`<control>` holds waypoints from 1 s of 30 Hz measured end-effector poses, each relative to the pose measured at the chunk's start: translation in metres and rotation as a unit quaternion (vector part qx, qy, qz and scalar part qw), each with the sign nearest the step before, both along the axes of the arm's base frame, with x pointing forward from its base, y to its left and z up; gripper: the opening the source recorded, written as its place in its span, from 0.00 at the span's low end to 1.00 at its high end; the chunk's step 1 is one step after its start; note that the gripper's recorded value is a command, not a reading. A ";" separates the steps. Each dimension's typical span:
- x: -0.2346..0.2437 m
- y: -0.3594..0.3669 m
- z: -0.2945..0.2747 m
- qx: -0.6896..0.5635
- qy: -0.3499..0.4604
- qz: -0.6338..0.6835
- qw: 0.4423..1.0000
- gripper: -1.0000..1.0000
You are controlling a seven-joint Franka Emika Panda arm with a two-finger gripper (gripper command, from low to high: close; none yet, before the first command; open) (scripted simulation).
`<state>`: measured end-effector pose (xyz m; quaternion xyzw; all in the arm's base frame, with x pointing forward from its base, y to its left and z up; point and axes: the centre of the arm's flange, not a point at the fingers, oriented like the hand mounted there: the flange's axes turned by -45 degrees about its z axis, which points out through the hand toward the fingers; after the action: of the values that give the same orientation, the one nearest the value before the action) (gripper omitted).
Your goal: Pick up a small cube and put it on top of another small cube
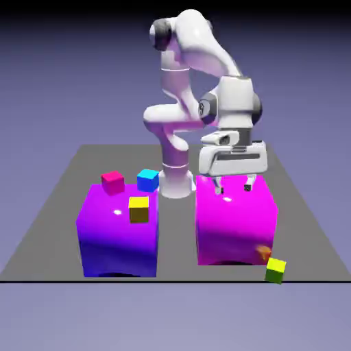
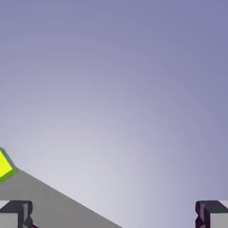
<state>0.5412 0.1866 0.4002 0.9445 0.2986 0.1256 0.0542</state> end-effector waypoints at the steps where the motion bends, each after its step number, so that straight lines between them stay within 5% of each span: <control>1: 0.005 0.009 -0.008 -0.009 0.014 0.012 1.000 0.50; 21: 0.031 0.184 -0.198 -0.181 0.269 0.216 0.921 0.50; 26: 0.012 0.163 -0.287 -0.204 0.280 0.231 0.909 0.50; 27: 0.012 0.163 -0.287 -0.204 0.280 0.231 0.909 0.00; 30: 0.015 0.170 -0.266 -0.204 0.280 0.231 0.909 0.00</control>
<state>0.5565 0.3565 0.1341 0.8138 0.5304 -0.1991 0.1293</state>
